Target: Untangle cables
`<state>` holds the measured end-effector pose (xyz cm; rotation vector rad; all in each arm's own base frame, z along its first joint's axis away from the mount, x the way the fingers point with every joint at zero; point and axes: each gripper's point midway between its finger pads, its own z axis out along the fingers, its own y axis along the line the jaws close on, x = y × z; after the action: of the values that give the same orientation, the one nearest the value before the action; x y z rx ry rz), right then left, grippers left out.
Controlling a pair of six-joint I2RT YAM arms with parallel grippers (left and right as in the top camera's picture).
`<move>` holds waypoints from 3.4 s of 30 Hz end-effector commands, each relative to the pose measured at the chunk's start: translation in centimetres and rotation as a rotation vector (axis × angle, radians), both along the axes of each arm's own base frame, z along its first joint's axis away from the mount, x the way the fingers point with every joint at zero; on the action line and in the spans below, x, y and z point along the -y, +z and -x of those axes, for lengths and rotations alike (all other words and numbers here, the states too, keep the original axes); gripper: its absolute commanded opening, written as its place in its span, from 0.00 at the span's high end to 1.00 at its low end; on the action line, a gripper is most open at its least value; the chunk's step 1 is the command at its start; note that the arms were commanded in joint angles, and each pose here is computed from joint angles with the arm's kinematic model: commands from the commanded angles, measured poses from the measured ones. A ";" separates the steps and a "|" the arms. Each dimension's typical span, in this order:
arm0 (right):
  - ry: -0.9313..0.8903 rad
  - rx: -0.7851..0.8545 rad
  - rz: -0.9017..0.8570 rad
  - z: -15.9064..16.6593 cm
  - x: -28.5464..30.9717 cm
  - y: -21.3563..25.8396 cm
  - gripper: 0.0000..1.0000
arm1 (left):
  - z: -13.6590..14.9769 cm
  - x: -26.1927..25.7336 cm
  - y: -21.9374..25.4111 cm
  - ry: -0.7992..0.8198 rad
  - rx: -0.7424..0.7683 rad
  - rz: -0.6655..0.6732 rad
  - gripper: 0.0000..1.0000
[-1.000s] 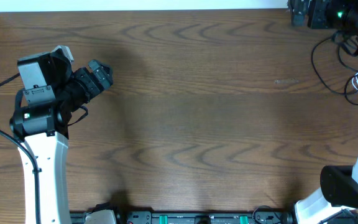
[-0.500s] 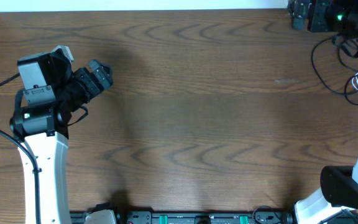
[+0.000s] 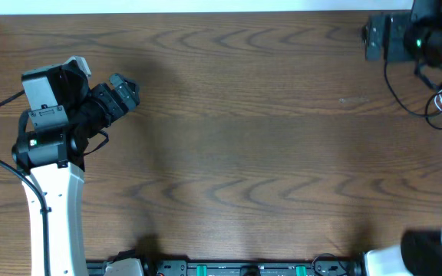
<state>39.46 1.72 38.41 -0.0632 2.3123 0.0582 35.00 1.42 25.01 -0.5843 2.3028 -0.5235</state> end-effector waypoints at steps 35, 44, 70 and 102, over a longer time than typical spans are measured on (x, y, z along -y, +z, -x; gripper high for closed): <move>-0.094 0.709 -0.114 14.8 1.3 -19.3 0.01 | -0.2 -0.1 0.9 -0.002 0.022 -0.018 0.02; -0.069 0.668 -0.129 14.9 0.6 -22.5 0.01 | -0.2 -0.1 0.9 -0.002 0.022 -0.018 0.02; -0.066 0.660 -0.119 14.9 0.6 -22.8 0.01 | -0.2 -0.1 0.9 -0.002 0.022 -0.018 0.02; -0.066 0.660 -0.118 14.9 0.6 -22.8 0.01 | 9.1 2.3 -3.3 -0.139 0.691 -0.512 0.02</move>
<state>24.62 0.86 15.70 0.0526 1.6479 0.1087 26.38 -0.49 23.59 -0.0159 1.7197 -0.1608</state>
